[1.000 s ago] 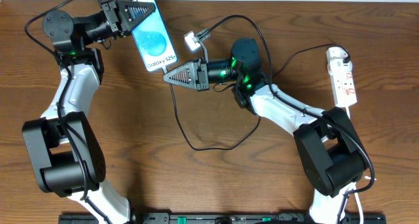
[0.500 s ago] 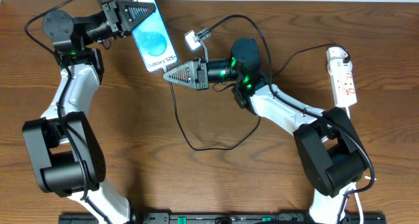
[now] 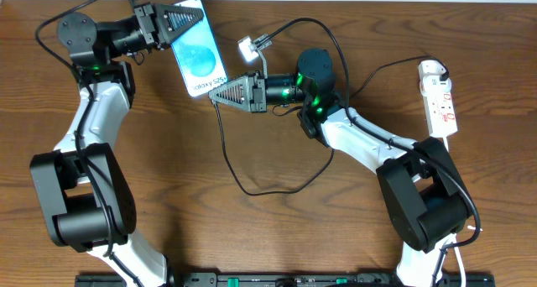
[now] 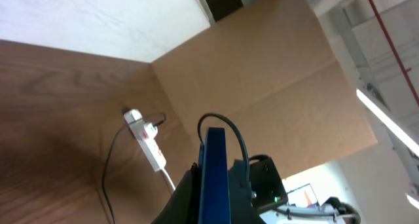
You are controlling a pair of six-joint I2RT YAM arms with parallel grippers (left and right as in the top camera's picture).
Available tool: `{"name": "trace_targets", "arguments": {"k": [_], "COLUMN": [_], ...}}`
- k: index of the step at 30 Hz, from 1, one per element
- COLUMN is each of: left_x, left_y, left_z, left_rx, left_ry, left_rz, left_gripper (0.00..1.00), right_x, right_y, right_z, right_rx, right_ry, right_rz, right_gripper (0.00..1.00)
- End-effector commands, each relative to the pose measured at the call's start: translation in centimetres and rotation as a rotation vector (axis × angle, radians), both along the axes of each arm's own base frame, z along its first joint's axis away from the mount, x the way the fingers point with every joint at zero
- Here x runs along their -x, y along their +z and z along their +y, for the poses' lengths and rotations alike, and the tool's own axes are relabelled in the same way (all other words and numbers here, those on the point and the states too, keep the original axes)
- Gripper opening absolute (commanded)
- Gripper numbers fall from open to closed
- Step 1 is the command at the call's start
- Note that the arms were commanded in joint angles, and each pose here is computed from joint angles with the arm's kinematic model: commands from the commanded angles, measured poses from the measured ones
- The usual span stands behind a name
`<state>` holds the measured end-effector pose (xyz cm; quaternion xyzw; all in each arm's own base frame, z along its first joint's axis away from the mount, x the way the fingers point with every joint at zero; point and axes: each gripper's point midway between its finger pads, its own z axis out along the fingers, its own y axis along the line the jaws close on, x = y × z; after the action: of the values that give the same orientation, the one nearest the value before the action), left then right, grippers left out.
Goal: Plug charger to phone and switch on socket
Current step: 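Open the right gripper and withdraw it right from the plugged phone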
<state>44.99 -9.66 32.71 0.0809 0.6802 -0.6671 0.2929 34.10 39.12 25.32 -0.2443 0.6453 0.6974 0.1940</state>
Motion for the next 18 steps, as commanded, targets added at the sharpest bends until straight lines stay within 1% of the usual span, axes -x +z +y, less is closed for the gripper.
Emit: {"name": "trace_targets", "arguments": {"k": [1, 2, 4, 5, 8, 9, 14, 18], "left_x": [0.9, 0.9, 0.9, 0.9, 0.9, 0.9, 0.8, 0.5], "left_y": [0.5, 0.5, 0.5, 0.5, 0.5, 0.5, 0.5, 0.5], "left_z": [-0.5, -0.5, -0.5, -0.5, -0.5, -0.5, -0.2, 1.1], "left_rx": [-0.026, -0.026, -0.026, -0.026, -0.030, -0.031, -0.035, -0.035], "left_ry": [-0.051, -0.051, -0.051, -0.051, -0.051, -0.050, -0.043, -0.013], "left_rz": [-0.024, -0.025, -0.025, -0.025, -0.040, -0.044, -0.054, -0.052], "left_gripper": [0.08, 0.07, 0.07, 0.07, 0.07, 0.07, 0.07, 0.07], "right_x": [-1.0, -0.9, -0.8, -0.6, -0.3, -0.2, 0.2, 0.0], "right_y": [0.4, 0.4, 0.4, 0.4, 0.4, 0.4, 0.3, 0.3], "right_z": [-0.3, -0.3, -0.3, -0.3, -0.3, -0.4, -0.5, -0.9], "right_rx": [-0.012, -0.011, -0.011, -0.011, -0.010, -0.010, -0.009, -0.008], "right_ry": [-0.040, -0.035, -0.025, -0.017, 0.003, 0.009, 0.034, 0.037], "right_rz": [-0.035, -0.039, -0.044, -0.049, -0.057, -0.058, -0.074, -0.078], "right_gripper": [0.29, 0.36, 0.57, 0.75, 0.98, 0.99, 0.99, 0.99]}}
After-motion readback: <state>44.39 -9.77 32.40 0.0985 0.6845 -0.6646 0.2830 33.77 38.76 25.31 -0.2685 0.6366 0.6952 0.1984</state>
